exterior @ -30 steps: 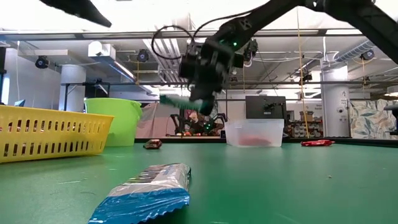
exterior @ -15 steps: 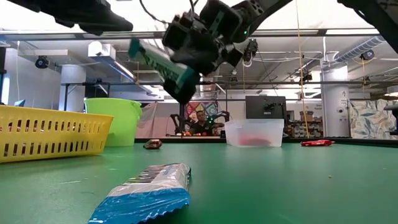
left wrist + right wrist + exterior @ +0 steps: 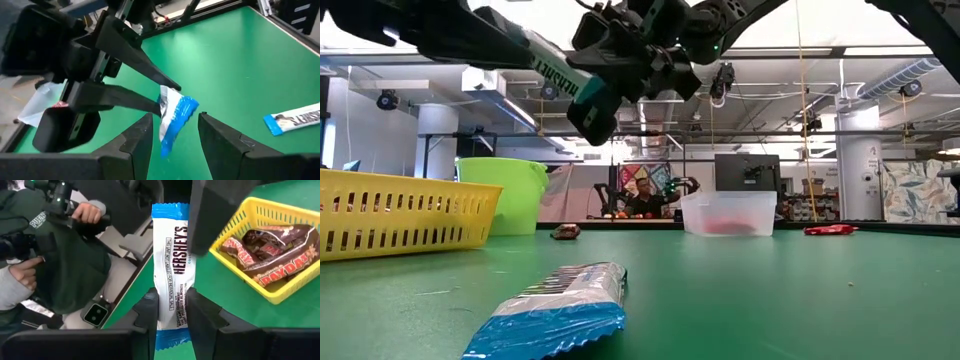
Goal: Sort candy by brand, put in halloween buckets
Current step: Put the white chocolate into the green bucket
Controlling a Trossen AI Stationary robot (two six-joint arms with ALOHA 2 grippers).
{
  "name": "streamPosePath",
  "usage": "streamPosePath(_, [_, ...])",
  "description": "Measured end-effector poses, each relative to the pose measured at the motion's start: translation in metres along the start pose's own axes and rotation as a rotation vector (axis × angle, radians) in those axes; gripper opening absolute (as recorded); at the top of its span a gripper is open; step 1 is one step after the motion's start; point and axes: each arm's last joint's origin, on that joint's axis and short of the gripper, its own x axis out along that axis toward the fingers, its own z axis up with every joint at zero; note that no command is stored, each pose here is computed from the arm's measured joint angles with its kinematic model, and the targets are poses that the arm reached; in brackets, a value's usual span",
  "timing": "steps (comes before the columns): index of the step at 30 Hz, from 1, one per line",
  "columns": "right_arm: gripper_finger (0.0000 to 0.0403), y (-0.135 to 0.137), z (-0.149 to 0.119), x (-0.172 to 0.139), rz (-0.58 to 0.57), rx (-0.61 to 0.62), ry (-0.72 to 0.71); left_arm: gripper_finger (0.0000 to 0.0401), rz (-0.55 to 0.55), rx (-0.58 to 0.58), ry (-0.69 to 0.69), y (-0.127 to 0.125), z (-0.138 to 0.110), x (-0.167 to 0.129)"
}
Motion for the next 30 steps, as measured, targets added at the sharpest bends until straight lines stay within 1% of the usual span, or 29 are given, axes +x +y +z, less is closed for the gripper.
streamPosePath(4, [0.0077, 0.001, 0.0, 0.001, 0.002, -0.004, -0.002, 0.0139, 0.011, 0.037, -0.044, -0.003, 0.003, 0.007])
streamPosePath(6, [0.0077, 0.001, 0.0, 0.001, 0.003, 0.002, 0.001, 0.0124, 0.012, 0.049, -0.043, -0.004, 0.002, 0.009])
streamPosePath(8, [0.0082, 0.001, 0.0, 0.002, 0.004, 0.017, 0.002, 0.0093, 0.012, 0.054, -0.04, -0.004, 0.002, 0.009])
streamPosePath(11, [0.01, 0.001, 0.0, 0.002, 0.005, 0.03, 0.002, 0.0025, 0.011, 0.06, -0.048, -0.003, 0.003, 0.009])
streamPosePath(12, [0.0107, 0.001, 0.0, 0.002, 0.005, 0.03, 0.002, 0.0017, 0.012, 0.061, -0.05, -0.003, 0.003, 0.008])
streamPosePath(17, [0.0152, 0.0, 0.0, 0.0, 0.0, 0.062, -0.001, 0.0013, 0.014, 0.06, -0.051, -0.002, 0.004, 0.007])
streamPosePath(20, [0.0177, 0.0, 0.004, -0.009, -0.014, 0.089, -0.012, 0.0011, 0.02, 0.052, -0.058, 0.0, 0.006, 0.004])
streamPosePath(22, [0.0191, 0.003, 0.008, -0.02, -0.033, 0.093, -0.022, 0.0011, 0.038, 0.025, -0.063, 0.003, 0.007, 0.0])
streamPosePath(24, [0.0201, 0.01, 0.013, -0.032, -0.087, 0.092, -0.024, 0.0011, 0.083, -0.008, -0.048, 0.009, 0.01, -0.006])
streamPosePath(27, [0.0209, 0.023, 0.02, -0.054, -0.262, 0.096, -0.006, 0.0011, 0.193, -0.059, 0.04, 0.023, 0.015, -0.016])
streamPosePath(28, [0.021, 0.029, 0.022, -0.062, -0.336, 0.098, 0.005, 0.0011, 0.259, -0.085, 0.079, 0.03, 0.018, -0.019])
streamPosePath(30, [0.021, 0.039, 0.026, -0.073, -0.516, 0.105, 0.014, 0.0011, 0.443, -0.143, 0.164, 0.05, 0.023, -0.025])
